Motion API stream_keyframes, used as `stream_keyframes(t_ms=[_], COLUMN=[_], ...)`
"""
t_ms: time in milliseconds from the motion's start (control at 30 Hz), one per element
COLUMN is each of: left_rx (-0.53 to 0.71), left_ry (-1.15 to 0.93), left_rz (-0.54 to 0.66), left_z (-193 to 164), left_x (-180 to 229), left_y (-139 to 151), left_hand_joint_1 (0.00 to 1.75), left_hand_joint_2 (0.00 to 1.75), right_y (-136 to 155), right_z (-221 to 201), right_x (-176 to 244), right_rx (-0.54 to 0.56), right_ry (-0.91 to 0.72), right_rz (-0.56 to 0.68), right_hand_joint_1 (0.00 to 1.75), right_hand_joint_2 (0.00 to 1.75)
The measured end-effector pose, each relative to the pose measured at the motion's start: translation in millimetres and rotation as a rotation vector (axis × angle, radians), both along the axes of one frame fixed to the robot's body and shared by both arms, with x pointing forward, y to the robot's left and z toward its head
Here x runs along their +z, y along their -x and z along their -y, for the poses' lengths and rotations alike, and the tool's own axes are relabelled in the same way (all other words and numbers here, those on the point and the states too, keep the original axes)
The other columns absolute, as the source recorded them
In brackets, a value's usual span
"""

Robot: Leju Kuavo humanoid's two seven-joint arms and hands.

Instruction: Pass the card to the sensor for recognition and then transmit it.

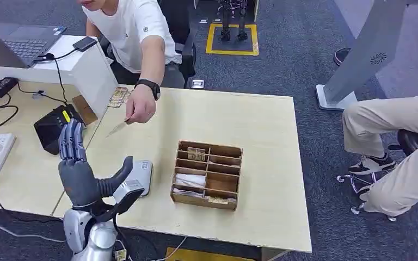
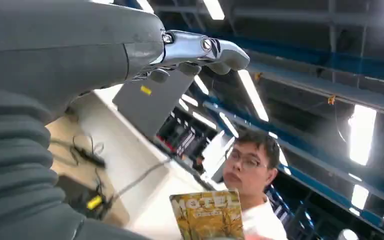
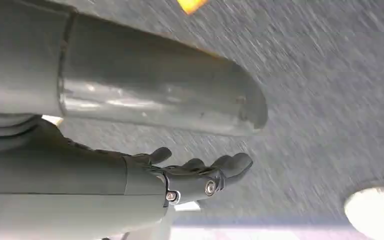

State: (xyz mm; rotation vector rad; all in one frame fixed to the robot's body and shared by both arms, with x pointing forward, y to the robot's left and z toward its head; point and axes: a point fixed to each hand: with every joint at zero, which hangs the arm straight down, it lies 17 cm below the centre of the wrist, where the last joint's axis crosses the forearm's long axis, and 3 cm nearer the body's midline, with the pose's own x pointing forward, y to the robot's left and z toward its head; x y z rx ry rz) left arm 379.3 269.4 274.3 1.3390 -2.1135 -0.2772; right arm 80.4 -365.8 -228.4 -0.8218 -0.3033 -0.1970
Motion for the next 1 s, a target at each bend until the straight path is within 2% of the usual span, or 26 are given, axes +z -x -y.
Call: stream_keyframes(t_ms=[133,400,433,633,867,1000], left_rx=[0.051,0.137,0.142,0.158,0.165,0.17], left_ry=[-0.06,-0.099,-0.1,-0.082,-0.045,-0.036], left_rz=[0.011,0.009,0.008,-0.003,-0.016,-0.02], left_z=[-12.0,-33.4,-34.6,-39.2,-43.7,-44.8], left_x=[7.8,18.9,19.3,18.1,15.0,14.5], left_y=[-9.3,-28.3,-29.5,-33.7,-36.9,-37.9], left_hand_joint_1=[0.0,0.0,0.0,0.0,0.0,0.0], left_hand_joint_2=[1.75,1.75,1.75,1.75,1.75,1.75], right_y=[1.8,1.8,1.4,4.4,23.1,32.9], right_z=[-17.3,-19.0,-18.3,-14.0,-2.1,3.7], right_x=[-10.0,-14.0,-13.8,-12.5,-10.1,-5.0], right_rx=[0.003,-0.025,-0.028,-0.08,-0.265,-0.336], right_ry=[-0.068,-0.099,-0.098,-0.089,-0.074,-0.048], right_rz=[-0.024,-0.008,-0.006,0.006,0.026,0.024], right_hand_joint_1=[0.0,0.0,0.0,0.0,0.0,0.0], right_hand_joint_2=[0.0,0.0,1.75,1.75,1.75,1.75])
